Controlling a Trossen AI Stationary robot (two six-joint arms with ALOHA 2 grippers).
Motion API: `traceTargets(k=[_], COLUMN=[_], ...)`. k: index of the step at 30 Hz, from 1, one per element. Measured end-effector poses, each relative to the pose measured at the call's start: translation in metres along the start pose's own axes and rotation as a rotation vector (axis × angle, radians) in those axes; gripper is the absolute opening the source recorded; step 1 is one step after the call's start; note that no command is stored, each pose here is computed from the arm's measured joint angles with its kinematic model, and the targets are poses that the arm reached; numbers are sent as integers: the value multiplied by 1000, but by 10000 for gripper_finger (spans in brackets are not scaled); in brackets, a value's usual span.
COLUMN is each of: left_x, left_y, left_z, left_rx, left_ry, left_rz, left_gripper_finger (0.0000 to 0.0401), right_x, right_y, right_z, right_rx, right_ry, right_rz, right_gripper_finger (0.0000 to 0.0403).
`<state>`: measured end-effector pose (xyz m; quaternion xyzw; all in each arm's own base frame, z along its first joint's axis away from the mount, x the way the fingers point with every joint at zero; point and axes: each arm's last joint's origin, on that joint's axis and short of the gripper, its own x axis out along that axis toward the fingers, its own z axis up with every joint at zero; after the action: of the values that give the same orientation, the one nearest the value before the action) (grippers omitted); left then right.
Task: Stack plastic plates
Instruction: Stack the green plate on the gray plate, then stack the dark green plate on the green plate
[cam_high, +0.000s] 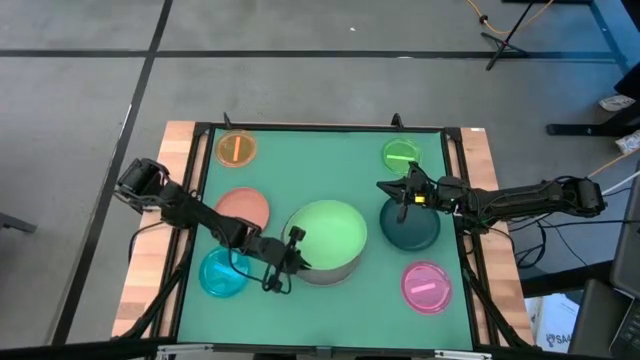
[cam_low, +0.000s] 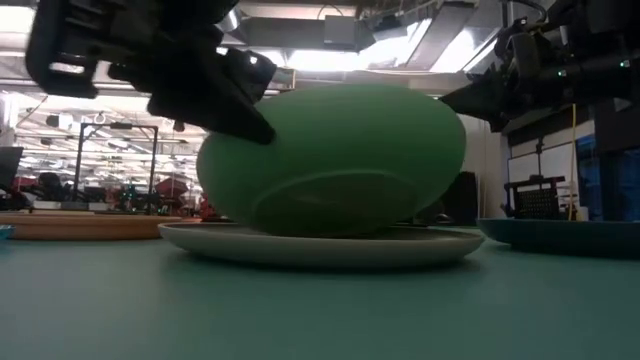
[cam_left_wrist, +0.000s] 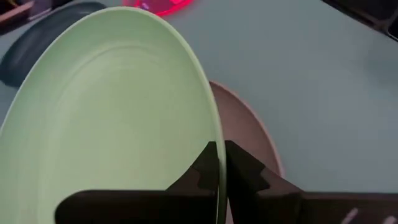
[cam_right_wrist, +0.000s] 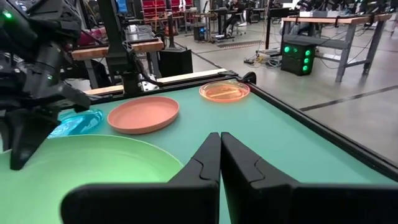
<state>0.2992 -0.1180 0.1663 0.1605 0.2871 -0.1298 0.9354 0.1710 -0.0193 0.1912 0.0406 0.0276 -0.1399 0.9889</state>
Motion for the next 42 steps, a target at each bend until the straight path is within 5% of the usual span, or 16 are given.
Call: traceTargets(k=[19, 32, 42], left_x=[18, 9, -25], left_y=[-3, 0, 8], left_z=[-14, -7, 9], left_rx=[-11, -82, -90], left_ry=[53, 28, 11], left_rz=[-1, 28, 37], left_gripper_finger=[9, 124, 139], right_x=[0, 0, 0], right_y=[1, 1, 1], right_z=[-6, -7, -8], right_rx=[32, 30, 29], right_ry=[62, 80, 84], right_rz=[57, 44, 42], right_gripper_finger=[5, 5, 5])
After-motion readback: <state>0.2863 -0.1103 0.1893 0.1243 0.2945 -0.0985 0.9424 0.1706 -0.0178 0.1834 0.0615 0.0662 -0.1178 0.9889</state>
